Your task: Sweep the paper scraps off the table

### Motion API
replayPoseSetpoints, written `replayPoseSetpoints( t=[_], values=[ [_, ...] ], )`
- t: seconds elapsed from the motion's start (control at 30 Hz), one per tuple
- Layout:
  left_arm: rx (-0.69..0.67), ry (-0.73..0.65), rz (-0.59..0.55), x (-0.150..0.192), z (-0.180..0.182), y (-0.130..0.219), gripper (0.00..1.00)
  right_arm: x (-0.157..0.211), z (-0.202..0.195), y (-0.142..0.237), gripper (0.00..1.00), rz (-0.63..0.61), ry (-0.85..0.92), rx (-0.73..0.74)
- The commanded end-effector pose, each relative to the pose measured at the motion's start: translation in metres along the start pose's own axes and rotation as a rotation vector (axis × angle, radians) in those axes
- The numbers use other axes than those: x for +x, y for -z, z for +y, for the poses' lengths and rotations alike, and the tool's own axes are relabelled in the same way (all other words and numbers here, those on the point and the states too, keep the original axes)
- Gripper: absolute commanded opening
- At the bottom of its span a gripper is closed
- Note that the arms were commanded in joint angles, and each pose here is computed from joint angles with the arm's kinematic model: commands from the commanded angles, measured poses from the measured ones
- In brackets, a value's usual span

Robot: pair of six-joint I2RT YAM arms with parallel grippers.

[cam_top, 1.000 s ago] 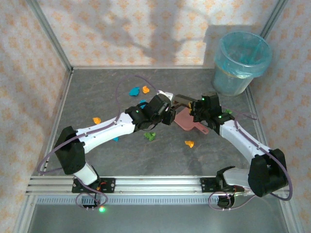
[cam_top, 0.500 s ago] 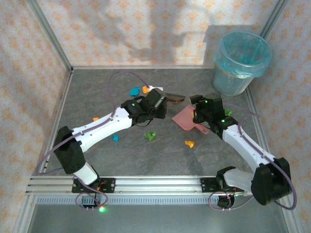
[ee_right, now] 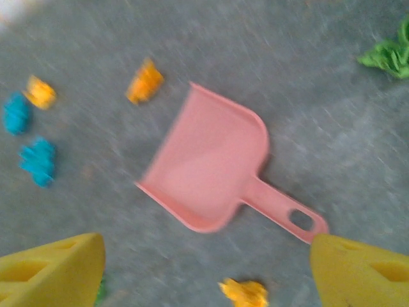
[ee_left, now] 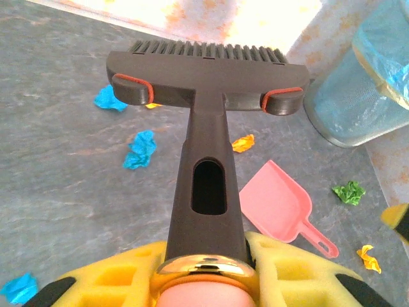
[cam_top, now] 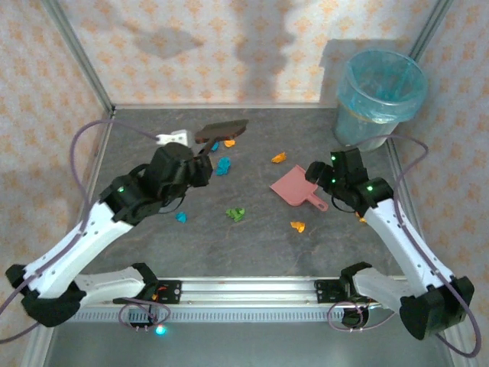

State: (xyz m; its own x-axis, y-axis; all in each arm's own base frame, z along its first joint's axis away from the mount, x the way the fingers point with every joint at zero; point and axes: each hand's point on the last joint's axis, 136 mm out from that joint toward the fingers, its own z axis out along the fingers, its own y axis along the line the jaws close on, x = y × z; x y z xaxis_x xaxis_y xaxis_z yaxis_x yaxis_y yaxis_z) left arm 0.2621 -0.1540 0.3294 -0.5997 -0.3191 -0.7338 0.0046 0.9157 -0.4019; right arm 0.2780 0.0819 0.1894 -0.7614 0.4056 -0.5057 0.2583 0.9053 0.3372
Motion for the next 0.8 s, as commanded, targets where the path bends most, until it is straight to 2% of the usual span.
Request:
replayPoseSetpoints(
  t=[0.0,0.13,0.2,0.27,0.33,0.5,0.67,0.77],
  values=[
    [-0.088,-0.035,0.027,0.013,0.033,0.019,0.0,0.028,-0.024,-0.008,0.83,0.151,0.158,0.113],
    [-0.098,-0.091,0.06,0.019,0.045,0.038,0.0,0.025,-0.048,-0.023,0.84,0.17,0.181,0.281],
    [-0.094,-0.143,0.091,0.024,0.048,0.043,0.0,0.037,-0.049,-0.036,0.86,0.269,0.229,0.288],
    [-0.105,-0.198,0.121,0.029,0.052,0.045,0.0,0.054,-0.047,-0.051,0.84,0.393,0.286,0.273],
    [-0.128,-0.261,0.138,0.033,0.059,0.045,0.0,0.055,-0.057,-0.059,0.83,0.442,0.317,0.352],
    [-0.202,-0.317,0.126,0.043,0.077,0.032,0.0,0.055,-0.06,-0.081,0.82,0.475,0.384,0.371],
    [-0.179,-0.301,0.094,0.053,0.081,0.021,0.0,0.046,-0.064,-0.088,0.82,0.443,0.438,0.397],
    [-0.189,-0.29,0.08,0.054,0.085,0.018,0.0,0.051,-0.064,-0.092,0.82,0.467,0.45,0.383]
  ],
)
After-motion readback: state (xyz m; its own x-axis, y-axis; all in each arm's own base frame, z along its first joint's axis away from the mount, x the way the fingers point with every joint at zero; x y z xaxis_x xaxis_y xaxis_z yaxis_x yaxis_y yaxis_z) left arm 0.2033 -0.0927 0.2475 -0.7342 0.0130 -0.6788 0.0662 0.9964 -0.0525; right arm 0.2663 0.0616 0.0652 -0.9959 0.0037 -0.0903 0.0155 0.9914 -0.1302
